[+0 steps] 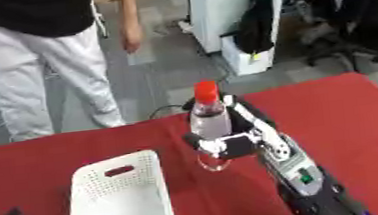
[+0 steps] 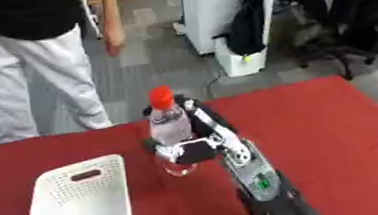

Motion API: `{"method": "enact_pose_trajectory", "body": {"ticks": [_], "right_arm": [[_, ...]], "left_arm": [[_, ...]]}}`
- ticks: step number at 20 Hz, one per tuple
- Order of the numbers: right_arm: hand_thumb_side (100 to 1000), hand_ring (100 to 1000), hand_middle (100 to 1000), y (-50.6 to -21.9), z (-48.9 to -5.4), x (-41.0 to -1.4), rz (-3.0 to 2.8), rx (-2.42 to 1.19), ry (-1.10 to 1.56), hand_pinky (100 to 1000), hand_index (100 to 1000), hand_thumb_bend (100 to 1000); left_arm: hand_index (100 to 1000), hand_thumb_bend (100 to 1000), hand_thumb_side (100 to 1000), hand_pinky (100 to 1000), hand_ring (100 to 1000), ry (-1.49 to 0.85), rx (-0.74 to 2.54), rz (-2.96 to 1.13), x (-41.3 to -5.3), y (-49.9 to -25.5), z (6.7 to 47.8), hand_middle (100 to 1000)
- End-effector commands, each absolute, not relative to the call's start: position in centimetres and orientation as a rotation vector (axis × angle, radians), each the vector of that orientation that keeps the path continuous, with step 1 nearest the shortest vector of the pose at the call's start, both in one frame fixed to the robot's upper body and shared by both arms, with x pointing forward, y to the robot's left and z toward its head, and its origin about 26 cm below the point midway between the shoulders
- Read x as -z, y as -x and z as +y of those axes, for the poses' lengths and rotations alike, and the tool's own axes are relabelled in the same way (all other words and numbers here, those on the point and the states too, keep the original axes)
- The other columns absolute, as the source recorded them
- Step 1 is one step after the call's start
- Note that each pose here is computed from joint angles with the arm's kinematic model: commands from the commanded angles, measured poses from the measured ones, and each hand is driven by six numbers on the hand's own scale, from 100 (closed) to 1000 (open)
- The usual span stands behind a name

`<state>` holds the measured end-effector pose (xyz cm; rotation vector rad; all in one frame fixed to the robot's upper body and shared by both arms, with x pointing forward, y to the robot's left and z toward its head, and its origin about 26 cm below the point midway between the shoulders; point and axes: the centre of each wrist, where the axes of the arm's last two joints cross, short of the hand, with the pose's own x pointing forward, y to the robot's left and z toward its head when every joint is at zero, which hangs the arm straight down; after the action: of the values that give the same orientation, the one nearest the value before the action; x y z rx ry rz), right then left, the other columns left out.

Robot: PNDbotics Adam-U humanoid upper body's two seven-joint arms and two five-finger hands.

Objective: Pick up objects on the table and place them in the box.

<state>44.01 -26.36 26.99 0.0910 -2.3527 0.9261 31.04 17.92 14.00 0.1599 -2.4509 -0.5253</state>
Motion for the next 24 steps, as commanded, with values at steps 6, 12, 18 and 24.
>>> {"method": "enact_pose_trajectory", "body": {"ticks": [6, 12, 18, 24], "right_arm": [[100, 100, 138, -44.6, -25.5, -29.4, -2.232, -0.879, -0.296, 100, 412, 202], [100, 100, 143, -45.3, -23.2, -29.6, -2.014, -0.866, -0.526, 100, 420, 133], [100, 100, 145, -45.6, -19.5, -30.4, -1.904, -0.925, -0.683, 100, 421, 225], [100, 100, 149, -46.0, -17.2, -31.3, -1.899, -0.981, -0.719, 100, 425, 188]], "left_arm": [[889, 100, 581, 876, 1000, -0.176, 0.547, -2.424, -13.6, -30.9, 18.9, 1000], [889, 100, 584, 877, 1000, -0.182, 0.551, -2.392, -12.8, -30.8, 19.3, 1000], [888, 100, 604, 878, 1000, -0.173, 0.547, -2.373, -12.4, -30.8, 19.4, 1000], [888, 100, 589, 878, 1000, -0.17, 0.549, -2.356, -12.1, -30.7, 19.6, 1000]]}}
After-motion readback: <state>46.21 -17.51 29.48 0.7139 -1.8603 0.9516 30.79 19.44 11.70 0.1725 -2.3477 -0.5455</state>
